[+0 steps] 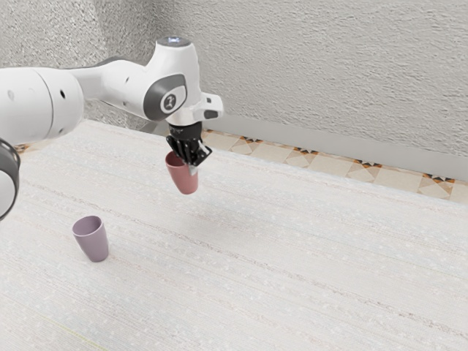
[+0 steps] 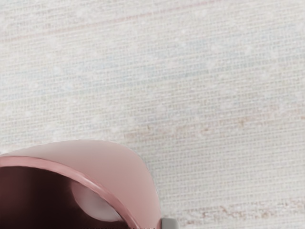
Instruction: Place the right cup onto the left cup
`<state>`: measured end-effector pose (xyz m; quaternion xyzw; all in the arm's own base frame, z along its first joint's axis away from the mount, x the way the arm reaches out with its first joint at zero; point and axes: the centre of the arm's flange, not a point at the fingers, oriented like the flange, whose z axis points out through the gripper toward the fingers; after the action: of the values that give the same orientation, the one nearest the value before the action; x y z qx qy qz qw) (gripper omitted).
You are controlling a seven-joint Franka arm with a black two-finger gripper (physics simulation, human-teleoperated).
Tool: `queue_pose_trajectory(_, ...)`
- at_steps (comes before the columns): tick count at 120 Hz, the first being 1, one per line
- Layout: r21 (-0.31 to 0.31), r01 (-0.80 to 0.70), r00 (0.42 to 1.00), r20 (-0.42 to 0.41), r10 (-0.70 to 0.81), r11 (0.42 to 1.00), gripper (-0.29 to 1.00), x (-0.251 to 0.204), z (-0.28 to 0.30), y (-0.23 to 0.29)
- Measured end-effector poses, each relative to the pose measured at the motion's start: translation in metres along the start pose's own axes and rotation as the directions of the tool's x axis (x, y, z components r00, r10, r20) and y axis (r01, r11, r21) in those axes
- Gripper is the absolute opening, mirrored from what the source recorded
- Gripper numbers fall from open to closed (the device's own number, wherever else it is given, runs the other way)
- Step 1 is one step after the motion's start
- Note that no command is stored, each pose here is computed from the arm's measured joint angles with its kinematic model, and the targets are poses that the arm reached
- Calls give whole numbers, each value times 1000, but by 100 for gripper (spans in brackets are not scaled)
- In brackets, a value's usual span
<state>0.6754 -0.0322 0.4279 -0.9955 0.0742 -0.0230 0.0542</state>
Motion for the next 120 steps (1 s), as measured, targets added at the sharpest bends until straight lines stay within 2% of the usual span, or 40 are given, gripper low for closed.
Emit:
queue_pose_trajectory(46,-11,99,995,28,-98,995,-8,-74,-16,-17)
queue_pose_trajectory(120,3,265,961,79,-264,964,-8,-141,-11,-81)
